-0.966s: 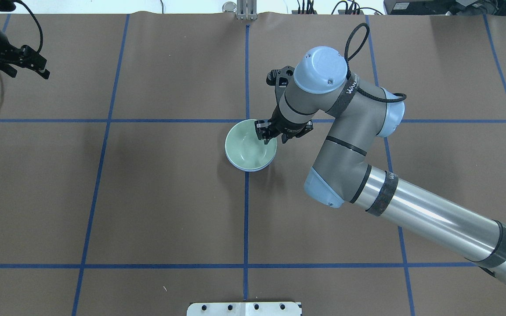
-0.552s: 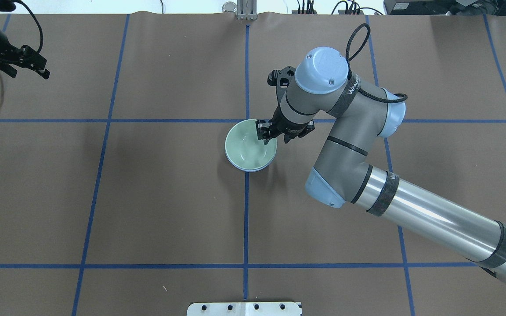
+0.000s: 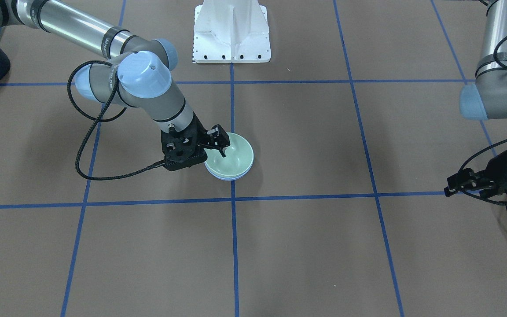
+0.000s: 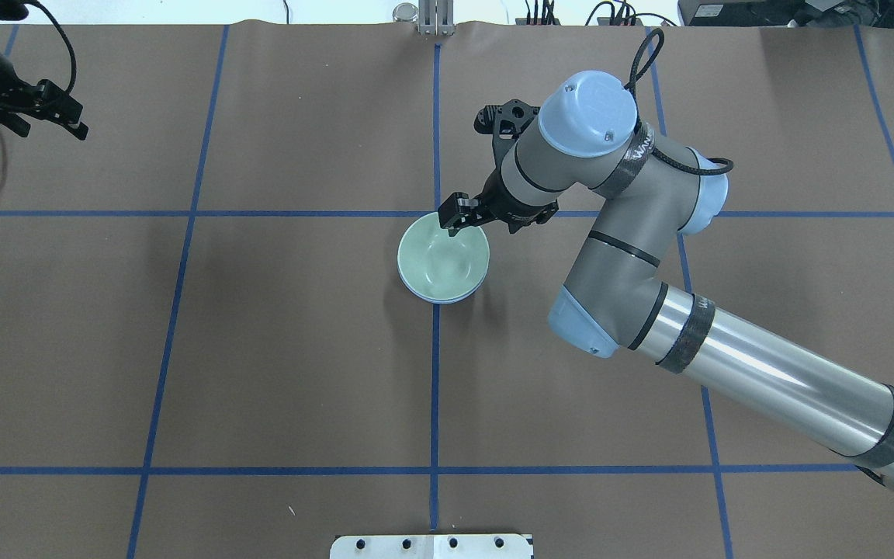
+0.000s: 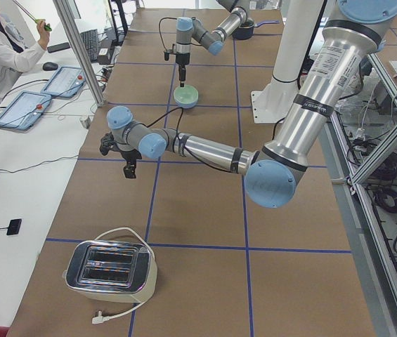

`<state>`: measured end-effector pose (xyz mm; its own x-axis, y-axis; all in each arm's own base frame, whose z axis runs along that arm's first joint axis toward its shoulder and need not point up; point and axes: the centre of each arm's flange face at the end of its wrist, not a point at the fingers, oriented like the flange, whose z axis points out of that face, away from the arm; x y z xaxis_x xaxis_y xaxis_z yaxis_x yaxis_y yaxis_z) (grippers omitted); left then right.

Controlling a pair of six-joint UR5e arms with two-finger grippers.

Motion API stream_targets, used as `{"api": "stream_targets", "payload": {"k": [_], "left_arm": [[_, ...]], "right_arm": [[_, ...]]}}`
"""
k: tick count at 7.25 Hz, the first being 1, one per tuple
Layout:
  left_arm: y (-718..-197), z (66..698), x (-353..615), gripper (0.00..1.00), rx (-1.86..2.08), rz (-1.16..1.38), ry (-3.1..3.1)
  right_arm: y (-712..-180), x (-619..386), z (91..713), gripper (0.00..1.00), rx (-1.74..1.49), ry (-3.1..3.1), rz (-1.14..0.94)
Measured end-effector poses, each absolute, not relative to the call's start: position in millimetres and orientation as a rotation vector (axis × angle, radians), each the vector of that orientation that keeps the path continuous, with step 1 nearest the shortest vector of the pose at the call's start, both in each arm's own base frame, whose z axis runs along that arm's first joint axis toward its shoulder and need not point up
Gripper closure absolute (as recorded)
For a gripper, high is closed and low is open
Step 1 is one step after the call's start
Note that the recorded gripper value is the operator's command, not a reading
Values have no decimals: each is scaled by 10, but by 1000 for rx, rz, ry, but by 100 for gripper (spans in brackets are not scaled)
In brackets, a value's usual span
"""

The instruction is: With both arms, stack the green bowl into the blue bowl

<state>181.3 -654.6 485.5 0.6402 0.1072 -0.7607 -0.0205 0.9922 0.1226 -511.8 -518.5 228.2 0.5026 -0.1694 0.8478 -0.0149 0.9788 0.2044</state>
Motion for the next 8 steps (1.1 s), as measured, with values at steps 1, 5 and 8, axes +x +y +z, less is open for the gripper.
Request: {"api": "stream_targets", "payload": {"k": [1,5,8], "left_arm": [[-6549,4856,1801,3,106,71,873],[-6628,4976,1369,2,160,114,854],[-6311,5526,668,2,191,149,830]], "right_arm": [[-5218,-5036,2335,0,223,-1066,-98],[-5532,-4296,2943,0,282,-1120,-46],[-5714,-3068,3527,0,244,-1113,53]]}}
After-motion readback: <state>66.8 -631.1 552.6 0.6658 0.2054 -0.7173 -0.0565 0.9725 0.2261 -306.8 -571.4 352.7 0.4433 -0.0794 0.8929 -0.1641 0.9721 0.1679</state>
